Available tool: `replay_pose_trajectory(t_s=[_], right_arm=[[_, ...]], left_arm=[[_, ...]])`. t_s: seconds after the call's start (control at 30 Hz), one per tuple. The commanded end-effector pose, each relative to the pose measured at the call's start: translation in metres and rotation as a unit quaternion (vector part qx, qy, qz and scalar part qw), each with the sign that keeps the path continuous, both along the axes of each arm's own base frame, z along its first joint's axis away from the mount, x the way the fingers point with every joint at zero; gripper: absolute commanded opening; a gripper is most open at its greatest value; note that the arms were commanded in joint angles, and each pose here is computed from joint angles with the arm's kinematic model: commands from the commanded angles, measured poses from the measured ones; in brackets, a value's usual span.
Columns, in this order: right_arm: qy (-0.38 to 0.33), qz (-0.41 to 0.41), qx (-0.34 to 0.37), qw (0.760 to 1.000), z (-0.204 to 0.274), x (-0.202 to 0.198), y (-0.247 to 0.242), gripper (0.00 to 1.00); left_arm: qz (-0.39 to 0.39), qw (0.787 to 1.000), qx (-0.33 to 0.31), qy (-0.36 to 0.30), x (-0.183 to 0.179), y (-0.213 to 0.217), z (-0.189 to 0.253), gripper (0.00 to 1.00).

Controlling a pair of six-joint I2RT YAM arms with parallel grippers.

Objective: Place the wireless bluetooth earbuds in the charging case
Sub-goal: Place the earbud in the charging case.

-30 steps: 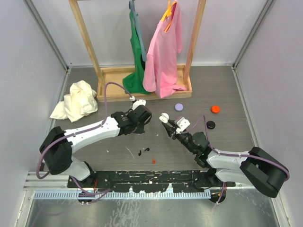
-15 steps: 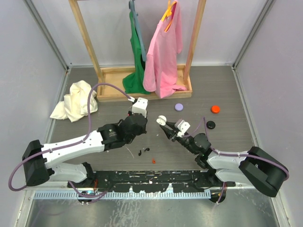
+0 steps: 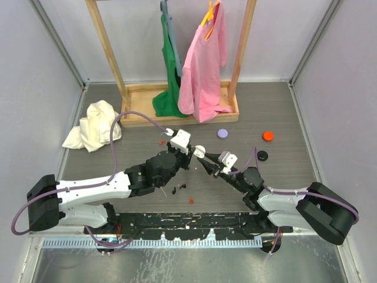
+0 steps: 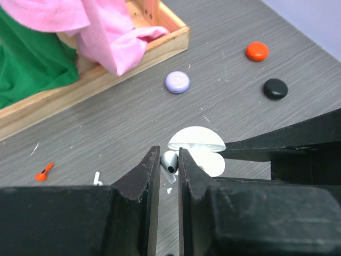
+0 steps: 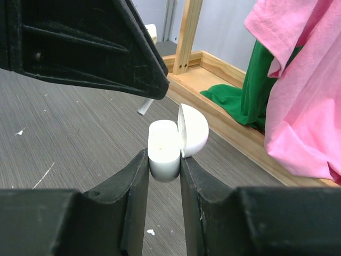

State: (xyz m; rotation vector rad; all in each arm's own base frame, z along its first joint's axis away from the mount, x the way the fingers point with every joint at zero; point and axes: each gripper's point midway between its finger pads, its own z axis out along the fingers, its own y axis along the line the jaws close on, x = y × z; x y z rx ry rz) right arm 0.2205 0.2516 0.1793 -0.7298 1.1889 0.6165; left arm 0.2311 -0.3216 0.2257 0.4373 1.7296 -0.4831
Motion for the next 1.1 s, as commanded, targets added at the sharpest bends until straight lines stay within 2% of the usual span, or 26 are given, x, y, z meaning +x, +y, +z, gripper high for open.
replay_pose_trajectory(t_s=[0.0, 0.27, 0.47, 1.07], right_arm=[[-0.03, 0.003, 0.036, 0.999, 0.024, -0.003, -0.001, 0.01], [-0.03, -0.001, 0.046, 0.999, 0.028, -0.003, -0.003, 0.01], [-0.03, -0.008, 0.048, 0.998, 0.028, -0.002, -0.006, 0.01], [-0.03, -0.023, 0.056, 0.998, 0.03, 0.0, -0.011, 0.01]], left_arm=[[-0.027, 0.993, -0.081, -0.076, 0.0, -0.019, 0.048, 0.02], [-0.053, 0.989, -0.088, -0.102, -0.004, -0.033, 0.046, 0.01], [-0.056, 0.992, -0.067, -0.095, -0.003, -0.041, 0.023, 0.01], [-0.048, 0.991, -0.051, -0.116, -0.008, -0.03, 0.017, 0.0]])
